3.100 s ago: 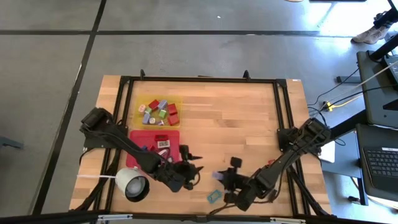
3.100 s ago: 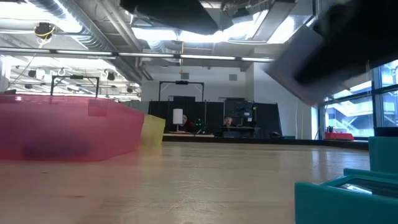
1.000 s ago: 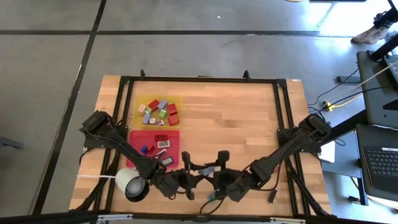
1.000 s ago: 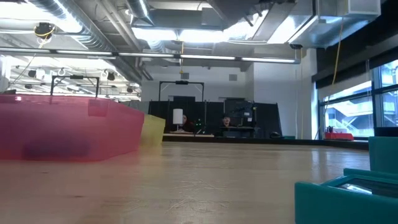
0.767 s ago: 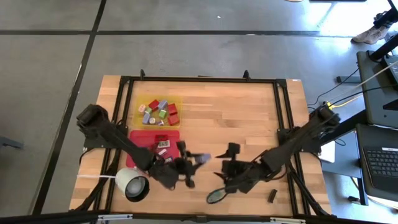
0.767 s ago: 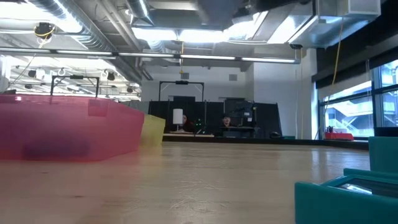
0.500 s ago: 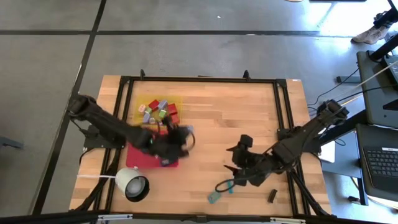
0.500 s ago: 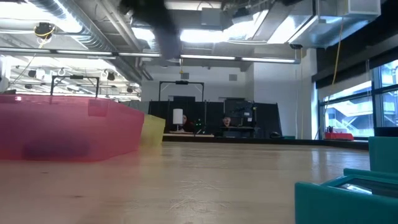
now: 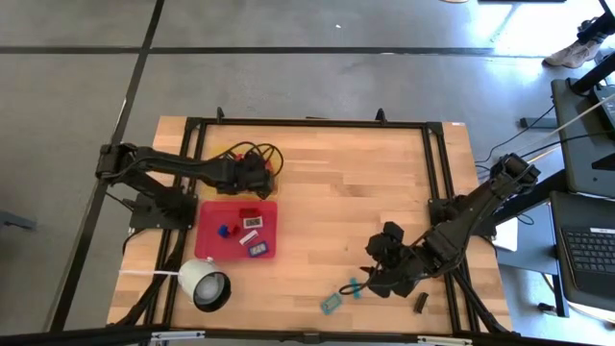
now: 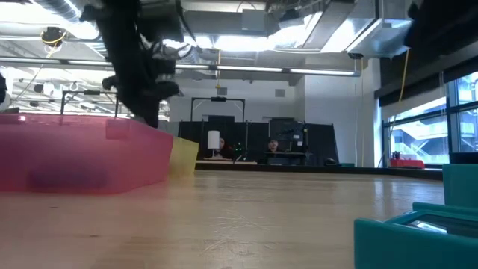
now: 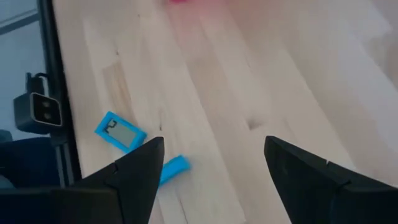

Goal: Pick & Place Office items
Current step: Put the blue charger adapter into the yellow bin, then put the red timer into the red bin

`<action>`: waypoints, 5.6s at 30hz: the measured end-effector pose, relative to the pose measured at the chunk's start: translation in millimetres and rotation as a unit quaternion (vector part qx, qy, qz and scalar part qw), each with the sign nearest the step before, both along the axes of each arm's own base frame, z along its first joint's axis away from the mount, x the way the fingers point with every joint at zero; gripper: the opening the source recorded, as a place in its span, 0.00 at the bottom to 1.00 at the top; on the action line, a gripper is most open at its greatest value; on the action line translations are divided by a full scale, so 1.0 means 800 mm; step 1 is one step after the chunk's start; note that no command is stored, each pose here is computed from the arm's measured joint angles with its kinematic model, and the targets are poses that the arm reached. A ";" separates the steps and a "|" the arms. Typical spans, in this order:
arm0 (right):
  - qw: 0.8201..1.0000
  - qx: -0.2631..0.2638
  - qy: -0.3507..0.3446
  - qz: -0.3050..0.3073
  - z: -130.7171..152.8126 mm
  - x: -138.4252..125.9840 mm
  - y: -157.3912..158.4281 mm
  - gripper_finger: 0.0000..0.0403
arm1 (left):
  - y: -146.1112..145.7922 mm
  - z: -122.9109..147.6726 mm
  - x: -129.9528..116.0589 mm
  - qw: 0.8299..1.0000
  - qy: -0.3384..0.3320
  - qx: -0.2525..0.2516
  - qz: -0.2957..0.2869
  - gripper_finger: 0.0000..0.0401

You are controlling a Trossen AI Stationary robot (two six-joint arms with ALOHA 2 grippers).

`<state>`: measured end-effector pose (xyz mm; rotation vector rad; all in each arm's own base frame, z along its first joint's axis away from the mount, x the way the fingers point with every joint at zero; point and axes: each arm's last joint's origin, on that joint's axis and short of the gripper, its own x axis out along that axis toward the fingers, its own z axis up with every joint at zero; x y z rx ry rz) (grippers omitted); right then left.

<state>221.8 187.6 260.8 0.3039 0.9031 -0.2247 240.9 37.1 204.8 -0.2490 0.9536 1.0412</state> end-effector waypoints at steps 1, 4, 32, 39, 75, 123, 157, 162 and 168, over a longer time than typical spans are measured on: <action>1.000 0.003 0.003 -0.004 -0.003 -0.002 0.001 0.69 | 0.004 -0.005 -0.002 1.000 -0.002 -0.002 0.007 0.31; 1.000 0.010 0.011 -0.005 -0.009 -0.007 0.004 0.69 | 0.014 -0.014 -0.003 1.000 -0.018 -0.004 0.015 0.31; 0.952 0.106 0.155 -0.242 -0.026 -0.073 0.015 0.69 | 0.021 0.002 0.007 0.999 -0.046 -0.030 0.004 0.54; 0.895 0.103 0.268 -0.342 -0.071 -0.099 0.000 0.69 | 0.013 0.053 0.036 0.989 -0.109 -0.071 -0.069 0.58; 0.906 0.097 0.301 -0.283 -0.156 -0.119 -0.031 0.42 | -0.121 0.115 0.074 0.913 -0.284 -0.042 -0.289 0.47; 0.966 -0.048 0.236 -0.096 -0.133 -0.020 -0.120 0.80 | -0.157 0.113 0.064 0.909 -0.271 -0.006 -0.317 0.47; 0.969 0.014 0.240 -0.054 -0.159 -0.011 -0.158 0.35 | -0.162 0.114 0.063 0.906 -0.267 -0.004 -0.328 0.46; 0.971 0.013 0.230 -0.064 -0.159 -0.010 -0.158 0.35 | -0.162 0.114 0.063 0.907 -0.272 -0.009 -0.321 0.46; 0.977 -0.016 0.196 -0.080 -0.150 -0.002 -0.149 0.35 | -0.162 0.114 0.063 0.908 -0.277 -0.015 -0.314 0.46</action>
